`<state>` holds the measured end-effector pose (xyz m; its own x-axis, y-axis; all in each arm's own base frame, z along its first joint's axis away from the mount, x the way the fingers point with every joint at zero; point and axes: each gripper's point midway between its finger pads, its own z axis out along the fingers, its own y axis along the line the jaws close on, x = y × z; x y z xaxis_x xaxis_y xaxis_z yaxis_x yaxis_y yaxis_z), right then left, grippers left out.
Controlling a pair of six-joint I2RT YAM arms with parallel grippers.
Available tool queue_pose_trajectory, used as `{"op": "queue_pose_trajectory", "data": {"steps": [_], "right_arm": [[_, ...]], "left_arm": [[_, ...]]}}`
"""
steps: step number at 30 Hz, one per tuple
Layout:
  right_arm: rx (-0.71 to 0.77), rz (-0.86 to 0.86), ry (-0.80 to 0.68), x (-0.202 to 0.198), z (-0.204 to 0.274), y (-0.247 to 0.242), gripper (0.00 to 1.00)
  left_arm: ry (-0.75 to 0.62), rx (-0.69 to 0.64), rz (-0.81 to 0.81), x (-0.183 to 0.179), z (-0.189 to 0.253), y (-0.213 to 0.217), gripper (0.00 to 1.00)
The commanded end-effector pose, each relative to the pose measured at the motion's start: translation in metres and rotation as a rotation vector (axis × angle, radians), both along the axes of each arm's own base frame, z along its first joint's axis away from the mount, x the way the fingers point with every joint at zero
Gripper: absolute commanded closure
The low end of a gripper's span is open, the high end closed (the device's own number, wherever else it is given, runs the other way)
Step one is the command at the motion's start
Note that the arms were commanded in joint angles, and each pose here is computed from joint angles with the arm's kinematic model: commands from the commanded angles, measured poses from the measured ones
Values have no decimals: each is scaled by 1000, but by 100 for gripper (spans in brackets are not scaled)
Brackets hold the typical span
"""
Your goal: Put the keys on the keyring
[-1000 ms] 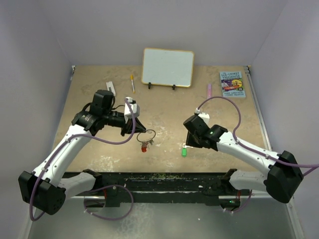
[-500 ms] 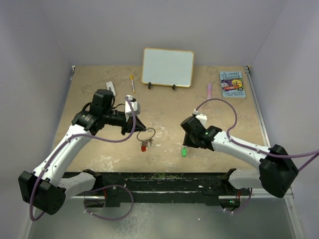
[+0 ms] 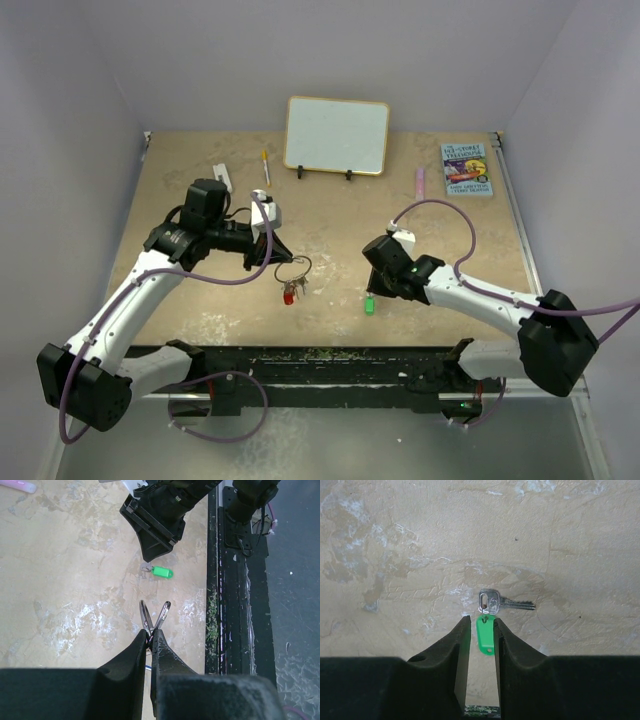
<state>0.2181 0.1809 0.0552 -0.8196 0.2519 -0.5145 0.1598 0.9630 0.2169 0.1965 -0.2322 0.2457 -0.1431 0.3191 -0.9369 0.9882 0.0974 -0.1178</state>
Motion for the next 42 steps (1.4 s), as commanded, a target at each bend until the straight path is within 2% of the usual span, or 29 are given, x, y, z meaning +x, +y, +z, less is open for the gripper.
{"op": "queue_pose_trajectory", "data": {"steps": [1,10,12,16,18,20,24,28,32,39,42], "right_arm": [[3,-34,-31,6,3,-1,71],[46,33,-54,10,8,13,71],[109,128,-104,14,20,33,71],[324,352,-293,16,71,90,71],[374,382,-360,15,91,96,71],[364,360,-383,17,97,90,70],[291,332,-338,15,91,77,70],[257,327,-298,12,83,72,70],[254,327,-283,10,77,71,70],[252,408,-266,14,64,90,69],[238,451,-264,16,60,102,68]], "left_arm": [[-74,-49,-6,4,24,-3,96],[-54,-3,55,22,4,-3,96],[-16,-22,39,20,4,-6,96],[24,-66,-1,16,11,-13,96],[23,-67,-5,18,8,-14,96],[26,-46,24,27,-2,-14,96],[47,36,44,44,-37,-13,96],[185,33,-31,44,-66,-23,96],[272,65,-33,63,-91,-27,96],[152,143,95,109,-95,-9,95],[125,179,128,119,-98,1,90]]}}
